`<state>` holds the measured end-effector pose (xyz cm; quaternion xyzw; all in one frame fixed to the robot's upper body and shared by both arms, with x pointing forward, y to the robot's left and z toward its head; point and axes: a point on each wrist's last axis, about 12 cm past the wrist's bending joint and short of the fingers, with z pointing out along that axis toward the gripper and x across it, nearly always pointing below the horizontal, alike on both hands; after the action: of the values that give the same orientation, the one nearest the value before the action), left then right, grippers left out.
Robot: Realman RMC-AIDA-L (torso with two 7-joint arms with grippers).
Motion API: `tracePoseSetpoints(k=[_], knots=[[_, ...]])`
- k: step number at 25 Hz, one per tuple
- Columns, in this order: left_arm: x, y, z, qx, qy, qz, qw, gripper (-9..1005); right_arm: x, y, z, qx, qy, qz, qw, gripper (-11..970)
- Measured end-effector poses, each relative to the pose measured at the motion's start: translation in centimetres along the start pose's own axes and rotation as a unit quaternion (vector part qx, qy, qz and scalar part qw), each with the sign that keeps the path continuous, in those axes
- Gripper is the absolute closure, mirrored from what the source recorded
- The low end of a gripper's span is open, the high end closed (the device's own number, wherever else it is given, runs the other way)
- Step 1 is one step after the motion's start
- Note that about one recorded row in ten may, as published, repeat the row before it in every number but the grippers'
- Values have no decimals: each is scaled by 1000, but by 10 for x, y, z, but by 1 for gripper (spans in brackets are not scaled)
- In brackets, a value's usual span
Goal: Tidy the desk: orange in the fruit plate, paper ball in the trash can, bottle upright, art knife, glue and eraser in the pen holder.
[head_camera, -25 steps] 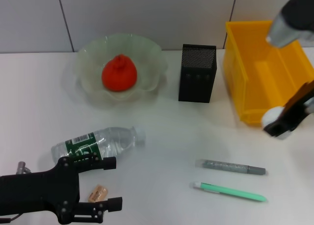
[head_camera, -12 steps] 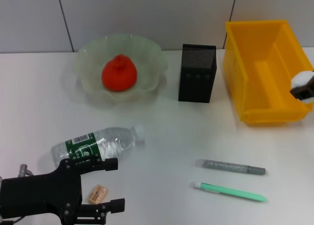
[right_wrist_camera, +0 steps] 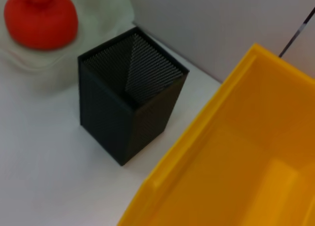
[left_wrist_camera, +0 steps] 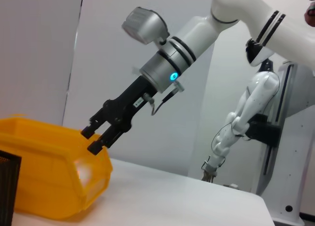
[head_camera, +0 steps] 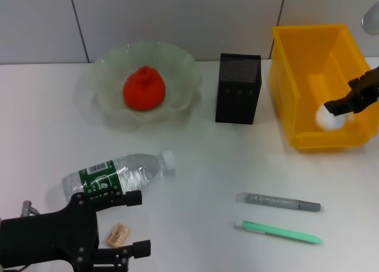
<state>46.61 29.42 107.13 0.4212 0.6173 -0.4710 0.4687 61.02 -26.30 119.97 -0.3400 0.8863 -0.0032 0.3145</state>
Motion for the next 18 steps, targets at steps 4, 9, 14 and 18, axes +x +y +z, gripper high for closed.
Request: tracePoseSetpoints(k=[4,9,14,18], knots=[[1,0,-1,-3,-1,1,1000,136,1,-2,0,4,-3,2,1000,334],[0,1,-3,-12,0,5,1000,136,3,-1,-9,-2,-7,5,1000,155],[-5,6,-9,-30,-8,12,999,137,15,5,-38,-55,-38,14,998,139],[-19,16,-14,-36,4,25,999,137,40,14,-53,-143,-95,6,985,139]])
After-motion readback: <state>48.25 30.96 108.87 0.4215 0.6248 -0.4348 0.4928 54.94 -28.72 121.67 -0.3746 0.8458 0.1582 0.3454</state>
